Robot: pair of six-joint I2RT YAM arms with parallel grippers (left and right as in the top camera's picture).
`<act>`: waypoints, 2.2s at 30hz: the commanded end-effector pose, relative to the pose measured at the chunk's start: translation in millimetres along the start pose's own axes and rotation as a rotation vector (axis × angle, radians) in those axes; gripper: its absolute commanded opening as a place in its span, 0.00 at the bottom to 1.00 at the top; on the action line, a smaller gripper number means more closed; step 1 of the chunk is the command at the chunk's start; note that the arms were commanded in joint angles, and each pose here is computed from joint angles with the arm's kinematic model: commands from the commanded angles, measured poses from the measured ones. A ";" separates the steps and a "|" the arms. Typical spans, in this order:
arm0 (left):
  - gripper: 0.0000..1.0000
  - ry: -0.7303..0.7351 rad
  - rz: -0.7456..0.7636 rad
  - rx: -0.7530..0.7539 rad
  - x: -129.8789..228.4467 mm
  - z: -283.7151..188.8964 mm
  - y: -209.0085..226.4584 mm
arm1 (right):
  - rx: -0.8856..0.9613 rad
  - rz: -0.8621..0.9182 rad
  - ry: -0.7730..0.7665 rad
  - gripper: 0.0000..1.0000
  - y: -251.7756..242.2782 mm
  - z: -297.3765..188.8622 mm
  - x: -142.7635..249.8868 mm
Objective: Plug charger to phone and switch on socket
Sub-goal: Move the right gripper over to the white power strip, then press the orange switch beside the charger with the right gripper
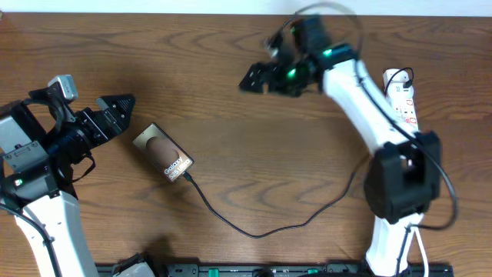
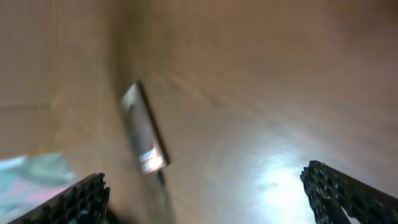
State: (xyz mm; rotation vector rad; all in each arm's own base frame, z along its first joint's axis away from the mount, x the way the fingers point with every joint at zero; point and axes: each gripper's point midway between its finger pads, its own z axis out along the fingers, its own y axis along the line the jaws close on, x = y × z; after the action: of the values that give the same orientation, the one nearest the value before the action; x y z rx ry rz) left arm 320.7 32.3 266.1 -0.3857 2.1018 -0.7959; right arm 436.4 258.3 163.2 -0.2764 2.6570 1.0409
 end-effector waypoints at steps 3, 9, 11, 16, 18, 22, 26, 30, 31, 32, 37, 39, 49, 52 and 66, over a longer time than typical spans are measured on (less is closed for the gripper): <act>0.99 -0.002 0.007 0.010 -3.1 -1.1 -4.5 | 0.122 -0.085 -0.207 0.99 -12.4 -80.5 -44.2; 0.99 0.001 0.005 0.002 -2.1 -1.1 -2.9 | 0.187 0.048 -0.276 0.99 -79.1 -142.2 -51.3; 0.99 0.001 0.005 0.000 -2.2 -1.1 -2.5 | 0.168 0.070 -0.287 0.99 -97.5 -161.3 -49.1; 0.99 0.000 0.005 -0.005 -2.4 -1.0 -1.6 | 0.037 0.053 -0.359 0.99 -123.7 -213.6 -46.1; 0.99 0.000 0.005 -0.005 -2.2 -1.0 -1.5 | 0.002 0.053 -0.392 0.99 -134.9 -234.1 -42.4; 0.99 0.000 0.005 -0.005 -2.3 -0.9 -1.5 | 0.048 0.093 -0.435 0.99 -169.4 -266.2 -29.2; 0.99 0.001 0.003 -0.006 -2.3 -0.5 -1.0 | 0.175 0.162 -0.433 0.99 -208.9 -288.3 -8.6; 0.99 0.003 0.002 -0.006 -2.2 -0.1 -0.4 | 0.373 0.245 -0.386 0.99 -248.9 -302.4 14.6; 0.99 0.004 0.000 -0.007 -2.1 0.4 0.1 | 0.419 0.260 -0.370 0.99 -256.4 -304.7 19.8; 0.99 0.006 -0.001 -0.007 -2.0 0.8 0.7 | 0.470 0.276 -0.353 0.99 -263.9 -307.2 25.0; 0.99 0.017 -0.015 -0.009 -0.8 4.0 4.5 | 0.550 0.284 -0.318 0.99 -277.2 -306.2 32.8; 0.99 0.023 -0.021 -0.011 0.3 5.0 5.9 | 0.569 0.289 -0.300 0.99 -283.2 -303.6 36.1; 0.99 0.033 -0.032 -0.014 1.6 7.2 8.7 | 0.538 0.311 -0.201 0.99 -315.4 -271.2 48.0; 0.99 0.033 -0.032 -0.014 1.5 7.2 8.7 | 0.526 0.323 -0.175 0.99 -325.1 -261.3 51.9; 0.99 0.032 -0.032 -0.013 1.5 7.2 8.7 | 0.423 0.288 -0.135 0.99 -347.5 -224.4 53.6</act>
State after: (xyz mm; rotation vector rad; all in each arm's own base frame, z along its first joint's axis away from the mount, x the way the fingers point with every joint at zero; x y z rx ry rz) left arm 323.4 34.1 252.0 -0.4291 2.1418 -0.8234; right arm 436.7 -161.4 96.5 0.3194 2.7515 0.4450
